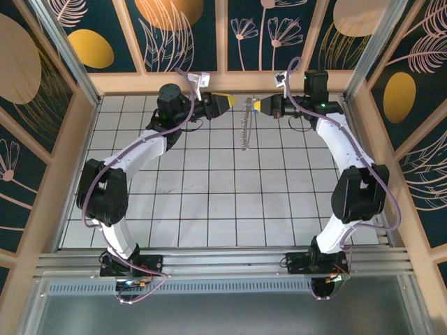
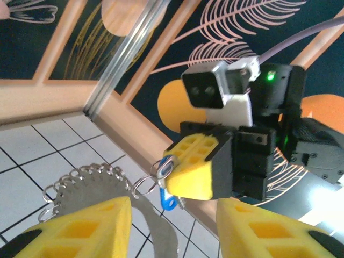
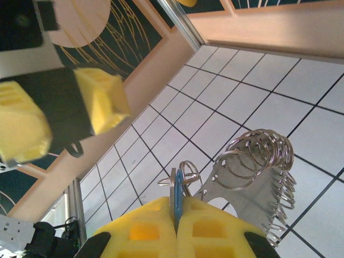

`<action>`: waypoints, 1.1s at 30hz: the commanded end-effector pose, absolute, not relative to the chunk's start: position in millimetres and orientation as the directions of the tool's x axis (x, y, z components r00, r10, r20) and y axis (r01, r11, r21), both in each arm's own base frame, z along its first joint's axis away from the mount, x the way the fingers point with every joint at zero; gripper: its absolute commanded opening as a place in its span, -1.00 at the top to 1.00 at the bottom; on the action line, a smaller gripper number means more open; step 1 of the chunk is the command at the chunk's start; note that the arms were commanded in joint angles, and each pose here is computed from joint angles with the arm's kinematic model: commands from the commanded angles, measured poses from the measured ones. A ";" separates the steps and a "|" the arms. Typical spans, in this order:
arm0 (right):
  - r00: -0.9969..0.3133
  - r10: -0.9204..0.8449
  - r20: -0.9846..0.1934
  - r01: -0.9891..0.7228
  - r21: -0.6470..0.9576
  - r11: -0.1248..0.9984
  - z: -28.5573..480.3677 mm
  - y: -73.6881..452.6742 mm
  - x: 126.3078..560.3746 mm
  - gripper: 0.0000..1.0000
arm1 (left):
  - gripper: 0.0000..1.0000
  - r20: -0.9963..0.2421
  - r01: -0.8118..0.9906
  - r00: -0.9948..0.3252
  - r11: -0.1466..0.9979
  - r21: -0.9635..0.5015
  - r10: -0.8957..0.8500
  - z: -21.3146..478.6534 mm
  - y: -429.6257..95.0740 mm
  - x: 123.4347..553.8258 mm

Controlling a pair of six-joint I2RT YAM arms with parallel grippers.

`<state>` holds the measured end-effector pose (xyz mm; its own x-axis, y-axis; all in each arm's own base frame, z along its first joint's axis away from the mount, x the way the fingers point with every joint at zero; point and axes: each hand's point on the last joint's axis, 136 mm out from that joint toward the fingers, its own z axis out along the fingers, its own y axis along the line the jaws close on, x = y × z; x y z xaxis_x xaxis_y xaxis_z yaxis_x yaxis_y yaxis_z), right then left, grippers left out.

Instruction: Put the keys on the keyring

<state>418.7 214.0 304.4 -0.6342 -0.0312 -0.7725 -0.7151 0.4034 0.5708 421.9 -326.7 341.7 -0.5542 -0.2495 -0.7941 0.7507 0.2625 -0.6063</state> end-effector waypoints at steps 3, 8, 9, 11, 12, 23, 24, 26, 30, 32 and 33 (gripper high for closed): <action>-0.623 -0.059 -0.780 -0.747 0.572 0.339 298.7 233.4 424.8 1.00 | 0.08 -0.806 0.753 -0.516 0.295 -0.588 -0.291 355.3 -310.9 420.0; -0.641 -0.083 -0.763 -0.744 0.593 0.308 285.6 260.6 430.0 1.00 | 0.07 -0.807 0.744 -0.503 0.321 -0.586 -0.309 357.7 -301.2 419.3; -0.646 -0.088 -0.759 -0.743 0.598 0.300 283.3 267.4 430.4 1.00 | 0.07 -0.807 0.740 -0.501 0.329 -0.586 -0.312 356.6 -299.6 420.1; -0.645 -0.102 -0.757 -0.749 0.601 0.278 281.1 282.0 429.3 1.00 | 0.07 -0.806 0.735 -0.500 0.338 -0.589 -0.317 355.5 -296.3 421.5; -0.645 -0.109 -0.756 -0.751 0.602 0.270 279.7 288.4 429.1 1.00 | 0.07 -0.806 0.733 -0.499 0.341 -0.588 -0.318 355.5 -295.2 421.7; -0.729 -0.174 -0.662 -0.684 0.689 0.241 205.6 310.5 402.7 1.00 | 0.05 -0.805 0.728 -0.500 0.347 -0.591 -0.320 353.5 -292.0 422.5; -0.744 -0.183 -0.643 -0.668 0.704 0.241 193.4 311.1 397.1 1.00 | 0.05 -0.803 0.727 -0.501 0.346 -0.593 -0.323 353.3 -291.8 422.5; -0.763 -0.199 -0.615 -0.646 0.725 0.239 175.7 312.7 385.1 1.00 | 0.05 -0.802 0.728 -0.503 0.341 -0.594 -0.324 353.3 -292.2 422.3; -0.787 -0.232 -0.572 -0.616 0.750 0.242 149.7 313.5 360.5 1.00 | 0.04 -0.797 0.728 -0.506 0.331 -0.600 -0.331 354.0 -292.5 421.6; -0.793 -0.245 -0.558 -0.607 0.756 0.244 142.4 313.1 350.5 1.00 | 0.04 -0.793 0.728 -0.509 0.324 -0.604 -0.334 354.7 -292.7 421.3; -0.795 -0.250 -0.552 -0.604 0.758 0.246 139.3 312.5 345.9 1.00 | 0.04 -0.793 0.728 -0.510 0.322 -0.605 -0.335 354.6 -292.9 421.3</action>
<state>356.2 307.1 129.2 -0.8289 -0.2399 -0.5053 -0.5581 0.2945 0.7757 425.5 -298.0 337.9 -0.5438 -0.3082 -0.7806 0.7031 0.3406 -0.6243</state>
